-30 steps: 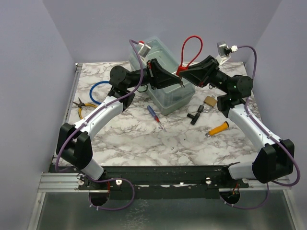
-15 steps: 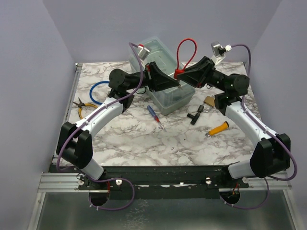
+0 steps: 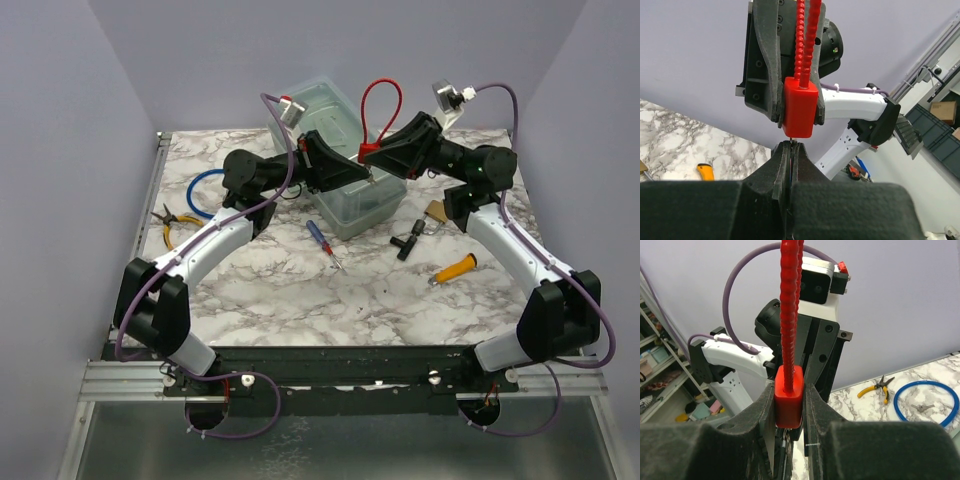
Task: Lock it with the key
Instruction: Lock the lock.
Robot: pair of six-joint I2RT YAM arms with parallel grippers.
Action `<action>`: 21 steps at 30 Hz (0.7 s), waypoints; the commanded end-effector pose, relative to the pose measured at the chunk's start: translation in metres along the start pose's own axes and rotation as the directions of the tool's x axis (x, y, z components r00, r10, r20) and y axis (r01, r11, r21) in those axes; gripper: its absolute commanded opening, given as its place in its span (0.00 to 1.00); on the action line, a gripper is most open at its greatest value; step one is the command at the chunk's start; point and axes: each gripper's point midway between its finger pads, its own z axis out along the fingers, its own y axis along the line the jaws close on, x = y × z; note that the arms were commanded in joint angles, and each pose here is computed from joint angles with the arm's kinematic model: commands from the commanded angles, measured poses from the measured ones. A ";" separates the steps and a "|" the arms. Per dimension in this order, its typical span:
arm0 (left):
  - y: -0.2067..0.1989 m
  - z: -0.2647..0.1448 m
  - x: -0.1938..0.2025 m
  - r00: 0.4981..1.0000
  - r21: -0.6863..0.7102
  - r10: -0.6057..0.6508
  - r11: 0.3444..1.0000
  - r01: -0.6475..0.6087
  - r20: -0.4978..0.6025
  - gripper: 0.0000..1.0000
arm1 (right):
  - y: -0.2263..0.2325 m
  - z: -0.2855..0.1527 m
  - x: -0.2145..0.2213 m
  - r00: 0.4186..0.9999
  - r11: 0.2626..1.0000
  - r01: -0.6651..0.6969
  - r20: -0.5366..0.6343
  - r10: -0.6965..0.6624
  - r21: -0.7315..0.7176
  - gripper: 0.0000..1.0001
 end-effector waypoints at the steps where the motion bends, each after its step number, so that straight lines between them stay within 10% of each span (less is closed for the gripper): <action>1: -0.007 -0.015 0.030 0.986 0.031 -0.037 0.999 0.042 -0.161 0.00 | 0.005 0.002 -0.039 0.984 0.990 0.135 0.115 -0.137 0.025 0.00; 4: -0.009 -0.021 0.031 0.981 0.036 -0.032 0.999 0.040 -0.190 0.01 | 0.004 -0.001 -0.037 0.983 0.990 0.137 0.116 -0.139 0.032 0.00; 10: -0.004 -0.032 0.010 0.991 -0.026 0.027 0.999 -0.030 -0.130 0.70 | 0.003 -0.002 -0.030 0.986 0.990 0.140 0.093 -0.142 0.027 0.00; 21: -0.005 -0.047 -0.059 0.965 -0.139 0.243 0.957 -0.254 -0.096 0.71 | 0.003 -0.011 0.024 0.993 0.996 0.066 -0.093 -0.071 -0.053 0.00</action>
